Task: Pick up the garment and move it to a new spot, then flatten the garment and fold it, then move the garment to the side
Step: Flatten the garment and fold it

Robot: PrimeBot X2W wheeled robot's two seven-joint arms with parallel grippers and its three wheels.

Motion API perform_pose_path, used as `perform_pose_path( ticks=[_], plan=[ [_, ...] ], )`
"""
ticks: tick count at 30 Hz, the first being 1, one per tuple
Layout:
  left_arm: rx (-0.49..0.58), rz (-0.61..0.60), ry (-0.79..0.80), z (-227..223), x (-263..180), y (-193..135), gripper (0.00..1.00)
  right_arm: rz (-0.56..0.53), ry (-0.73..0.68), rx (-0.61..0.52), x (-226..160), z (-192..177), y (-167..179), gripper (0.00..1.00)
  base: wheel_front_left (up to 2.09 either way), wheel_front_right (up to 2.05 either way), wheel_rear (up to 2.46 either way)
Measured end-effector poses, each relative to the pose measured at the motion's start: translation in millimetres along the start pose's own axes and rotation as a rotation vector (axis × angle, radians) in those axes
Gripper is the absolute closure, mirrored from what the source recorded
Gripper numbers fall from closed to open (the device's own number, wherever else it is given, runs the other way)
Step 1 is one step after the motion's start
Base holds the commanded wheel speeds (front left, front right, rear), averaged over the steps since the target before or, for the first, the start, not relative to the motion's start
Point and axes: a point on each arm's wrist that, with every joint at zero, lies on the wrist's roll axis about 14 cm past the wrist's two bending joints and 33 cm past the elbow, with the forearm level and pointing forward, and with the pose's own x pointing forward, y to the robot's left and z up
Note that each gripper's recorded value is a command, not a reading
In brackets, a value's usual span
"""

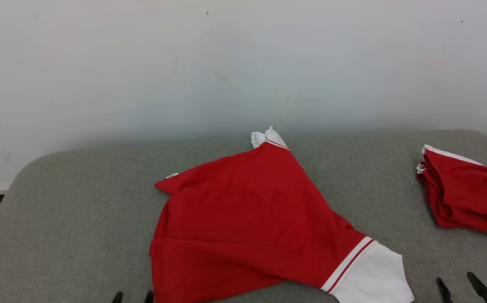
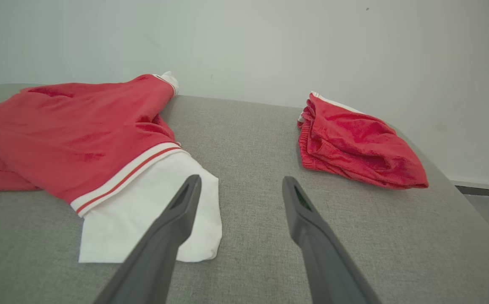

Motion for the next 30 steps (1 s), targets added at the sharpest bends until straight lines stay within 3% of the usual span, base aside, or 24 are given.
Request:
perform_pose_path(
  ticks=[11, 30],
  plan=[
    [-0.038, -0.060, 0.179, -37, 18, -5, 0.00, 0.033, 0.305, 0.052, 14, -68, 12, 0.00, 0.00, 0.00, 0.00],
    [-0.059, -0.109, 0.249, -55, 36, -8, 0.00, 0.122, 0.357, 0.073, 46, -90, 43, 0.00, 0.00, 0.00, 0.00]
  ],
)
